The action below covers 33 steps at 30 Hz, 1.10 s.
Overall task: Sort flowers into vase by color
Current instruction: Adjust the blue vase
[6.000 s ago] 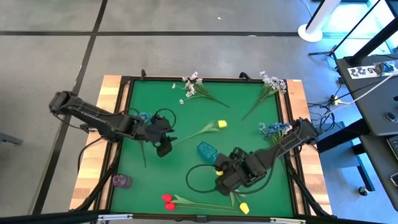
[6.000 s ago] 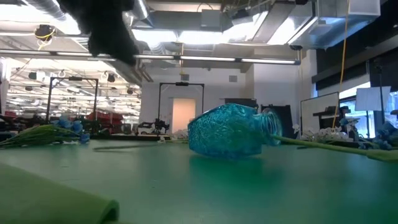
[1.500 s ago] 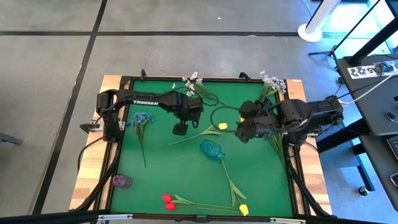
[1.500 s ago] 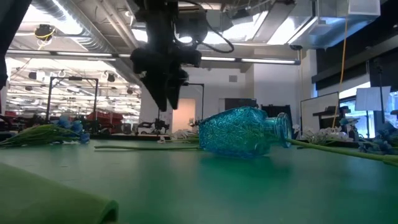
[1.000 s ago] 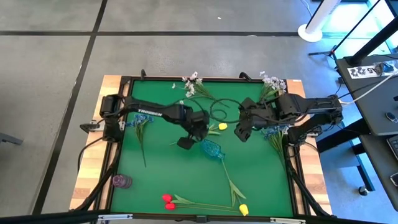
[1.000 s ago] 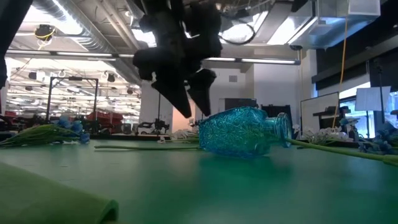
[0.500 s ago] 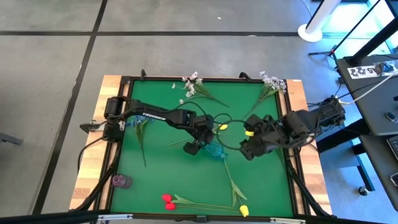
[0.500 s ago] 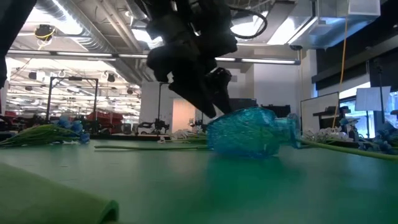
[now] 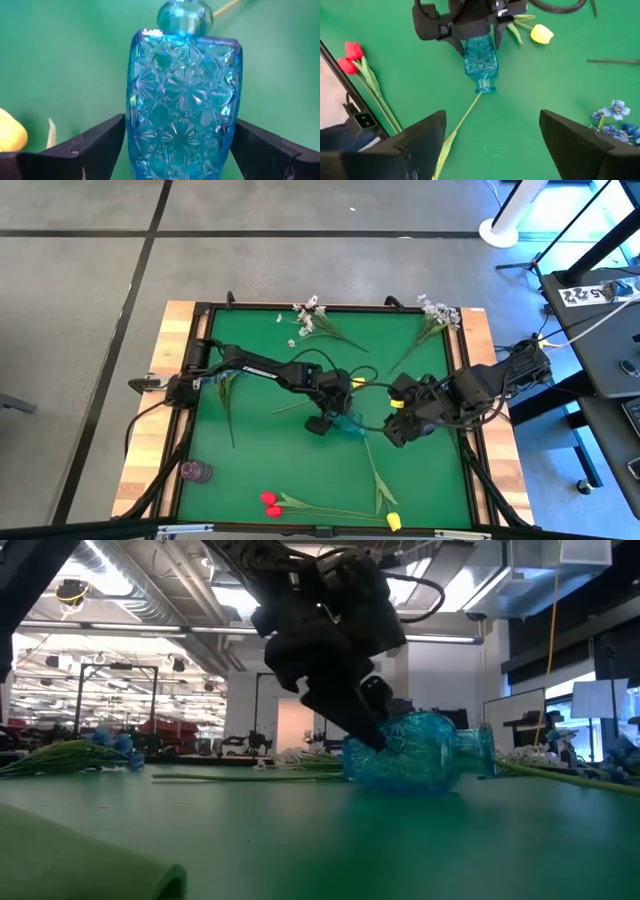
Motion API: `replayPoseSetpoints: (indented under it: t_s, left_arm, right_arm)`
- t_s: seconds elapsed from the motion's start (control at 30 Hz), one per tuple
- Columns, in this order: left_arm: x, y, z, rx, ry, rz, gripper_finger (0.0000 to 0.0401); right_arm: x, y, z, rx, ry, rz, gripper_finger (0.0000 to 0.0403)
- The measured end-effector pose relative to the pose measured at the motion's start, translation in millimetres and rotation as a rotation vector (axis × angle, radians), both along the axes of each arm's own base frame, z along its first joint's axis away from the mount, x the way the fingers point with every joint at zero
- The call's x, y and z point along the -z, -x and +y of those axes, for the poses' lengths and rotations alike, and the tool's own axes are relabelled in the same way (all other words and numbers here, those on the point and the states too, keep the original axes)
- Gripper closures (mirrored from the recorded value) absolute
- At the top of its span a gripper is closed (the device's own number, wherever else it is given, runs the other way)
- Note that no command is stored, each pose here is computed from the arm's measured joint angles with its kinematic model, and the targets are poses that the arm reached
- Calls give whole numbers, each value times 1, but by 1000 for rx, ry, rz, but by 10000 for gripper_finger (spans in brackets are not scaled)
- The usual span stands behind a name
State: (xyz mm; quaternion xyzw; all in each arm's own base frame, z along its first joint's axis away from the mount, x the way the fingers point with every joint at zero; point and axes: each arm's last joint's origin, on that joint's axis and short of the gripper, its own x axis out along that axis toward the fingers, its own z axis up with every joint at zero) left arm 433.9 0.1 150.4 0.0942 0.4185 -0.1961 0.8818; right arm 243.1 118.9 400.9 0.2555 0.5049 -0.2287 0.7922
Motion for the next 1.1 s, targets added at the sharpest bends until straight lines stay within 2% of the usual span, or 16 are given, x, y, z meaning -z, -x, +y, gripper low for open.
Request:
replayPoseSetpoints:
  t_s: [0.17,0.27,0.37,0.47,0.57,0.63,0.73,0.83,0.9,0.97,1.1]
  left_arm:
    - [7,-9,-19,8,2,-62,68]
    - [12,-11,-34,3,14,-64,84]
    - [13,-12,-42,-9,17,-69,105]
    - [13,-12,-42,-12,19,-67,105]
    - [14,-11,-43,-22,8,-59,105]
    - [14,-11,-45,-31,11,-52,105]
    - [14,-10,-49,-16,-1,-55,105]
    - [14,-10,-53,-10,-16,-58,105]
    - [14,-9,-53,-7,-15,-56,105]
    - [14,-9,-54,-5,-13,-56,105]
    - [14,-9,-54,1,-20,-53,105]
  right_arm:
    - [1,1,0,-5,-13,17,84]
    - [1,1,1,-15,-42,37,84]
    - [6,5,7,-38,-89,92,84]
    - [23,12,23,-80,-159,207,84]
    - [51,23,43,-134,-216,353,84]
    - [74,26,59,-161,-252,379,84]
    - [110,26,84,-185,-306,285,84]
    - [146,20,106,-123,-364,107,84]
    - [172,16,116,-91,-378,56,90]
    - [197,8,123,-62,-364,37,103]
    - [238,-8,125,1,-262,49,145]
